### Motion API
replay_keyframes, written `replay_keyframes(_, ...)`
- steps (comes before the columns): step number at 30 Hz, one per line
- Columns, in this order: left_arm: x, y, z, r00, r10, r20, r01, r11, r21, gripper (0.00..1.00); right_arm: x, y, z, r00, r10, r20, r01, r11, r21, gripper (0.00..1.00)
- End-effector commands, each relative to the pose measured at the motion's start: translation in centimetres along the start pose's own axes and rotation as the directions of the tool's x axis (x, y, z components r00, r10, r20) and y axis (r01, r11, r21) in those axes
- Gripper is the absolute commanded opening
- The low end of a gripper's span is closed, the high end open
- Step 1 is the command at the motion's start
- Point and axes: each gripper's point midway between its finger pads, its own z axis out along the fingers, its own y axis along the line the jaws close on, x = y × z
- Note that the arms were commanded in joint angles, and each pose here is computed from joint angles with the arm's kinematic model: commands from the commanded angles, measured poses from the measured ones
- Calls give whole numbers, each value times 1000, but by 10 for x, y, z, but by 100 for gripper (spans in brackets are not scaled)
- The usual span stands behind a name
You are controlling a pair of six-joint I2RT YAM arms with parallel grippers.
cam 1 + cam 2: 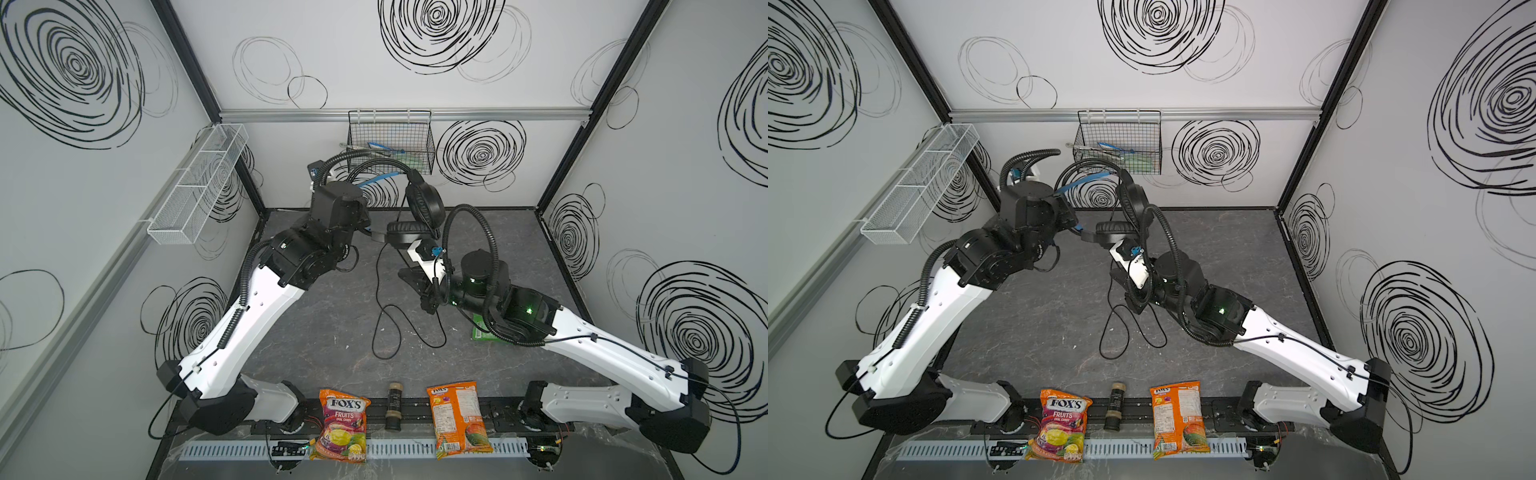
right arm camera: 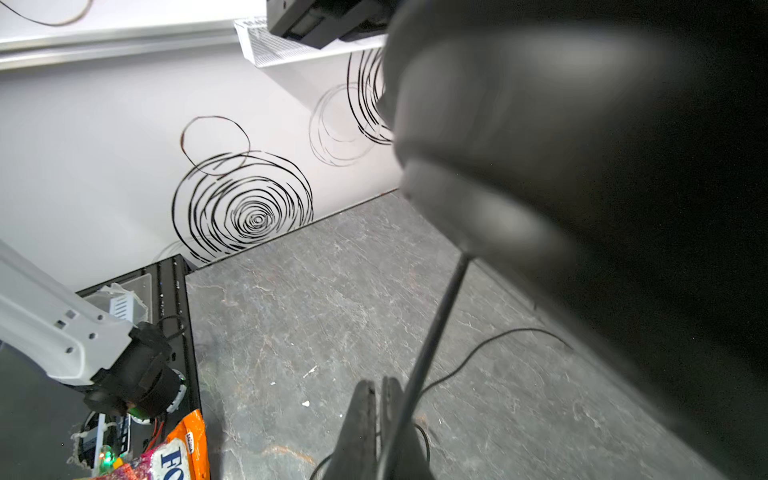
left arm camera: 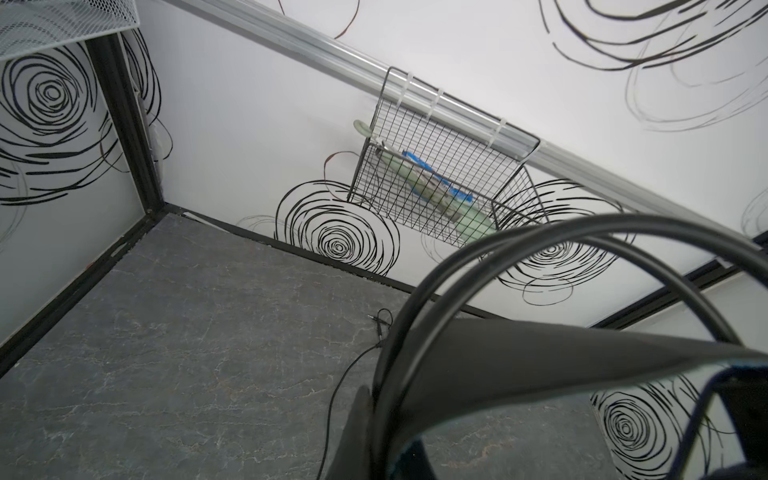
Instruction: Wrap the headphones
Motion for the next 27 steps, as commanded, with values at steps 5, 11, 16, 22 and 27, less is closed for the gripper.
replay_keyframes(5,-120,-15,-62,864,-453,218,401,883,245,0,-20,4,-19,992,95,88,-84,989,-122,4)
replay_keyframes(11,-141,-28,-83,833,-513,205,432,837,336,0,-27,-15,-25,979,153,136,-138,984,-116,6)
replay_keyframes(16,-151,-40,-92,799,-586,137,485,761,431,0,-27,-19,-23,974,175,145,-157,979,-128,5)
replay_keyframes(22,-157,-64,-107,757,-653,-28,555,619,556,0,-40,-38,-25,958,206,200,-187,976,-111,11)
replay_keyframes(27,-158,-80,-116,729,-673,-126,591,527,610,0,-44,-58,-17,946,231,227,-212,972,-103,12)
